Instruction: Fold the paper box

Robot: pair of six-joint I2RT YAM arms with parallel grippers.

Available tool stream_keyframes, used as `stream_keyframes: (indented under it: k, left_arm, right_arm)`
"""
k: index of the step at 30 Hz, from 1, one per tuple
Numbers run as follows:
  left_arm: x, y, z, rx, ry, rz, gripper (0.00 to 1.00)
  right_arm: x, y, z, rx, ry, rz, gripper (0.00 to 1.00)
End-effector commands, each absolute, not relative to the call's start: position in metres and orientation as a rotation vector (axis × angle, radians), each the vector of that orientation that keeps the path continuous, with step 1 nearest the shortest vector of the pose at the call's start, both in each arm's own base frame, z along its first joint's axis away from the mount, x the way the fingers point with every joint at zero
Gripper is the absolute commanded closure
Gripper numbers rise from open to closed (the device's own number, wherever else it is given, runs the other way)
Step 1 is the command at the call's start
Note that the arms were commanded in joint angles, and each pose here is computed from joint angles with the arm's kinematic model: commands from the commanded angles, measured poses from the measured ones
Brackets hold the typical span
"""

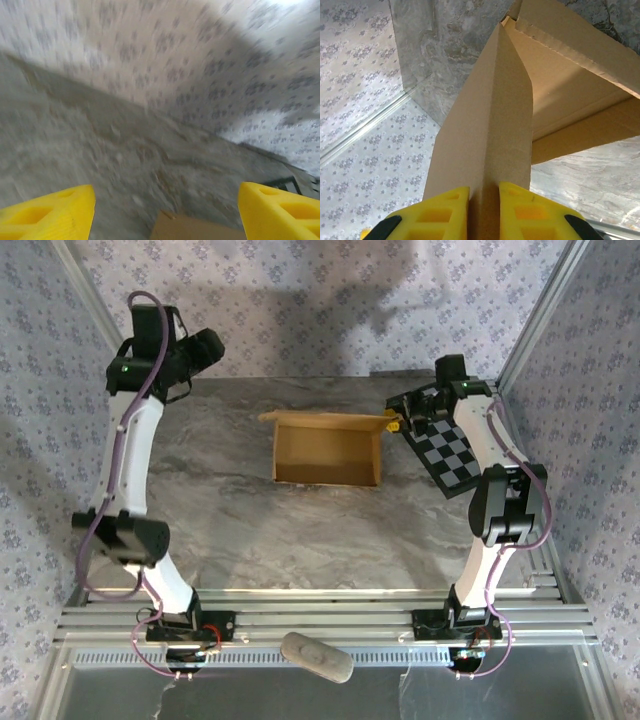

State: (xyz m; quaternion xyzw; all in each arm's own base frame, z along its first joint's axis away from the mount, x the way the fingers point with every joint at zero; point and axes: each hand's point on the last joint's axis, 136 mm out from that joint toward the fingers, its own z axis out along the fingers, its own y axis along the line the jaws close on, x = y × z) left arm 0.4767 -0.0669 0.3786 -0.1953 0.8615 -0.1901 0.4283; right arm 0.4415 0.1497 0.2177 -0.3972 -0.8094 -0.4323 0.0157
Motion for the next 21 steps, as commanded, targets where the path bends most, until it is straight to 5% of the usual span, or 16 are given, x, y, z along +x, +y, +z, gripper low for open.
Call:
stream_keyframes:
  k: [1, 21]
  left_arm:
    - [0.463, -0.110, 0.310, -0.659, 2.457, -0.781, 0.26]
    - [0.452, -0.192, 0.259, -0.828, 2.538, -1.088, 0.38]
  right_arm:
    - [0.436, 0.151, 0.225, -1.139, -2.544, -1.360, 1.00]
    - [0.451, 0.157, 0.209, -1.151, -2.561, -1.330, 1.00]
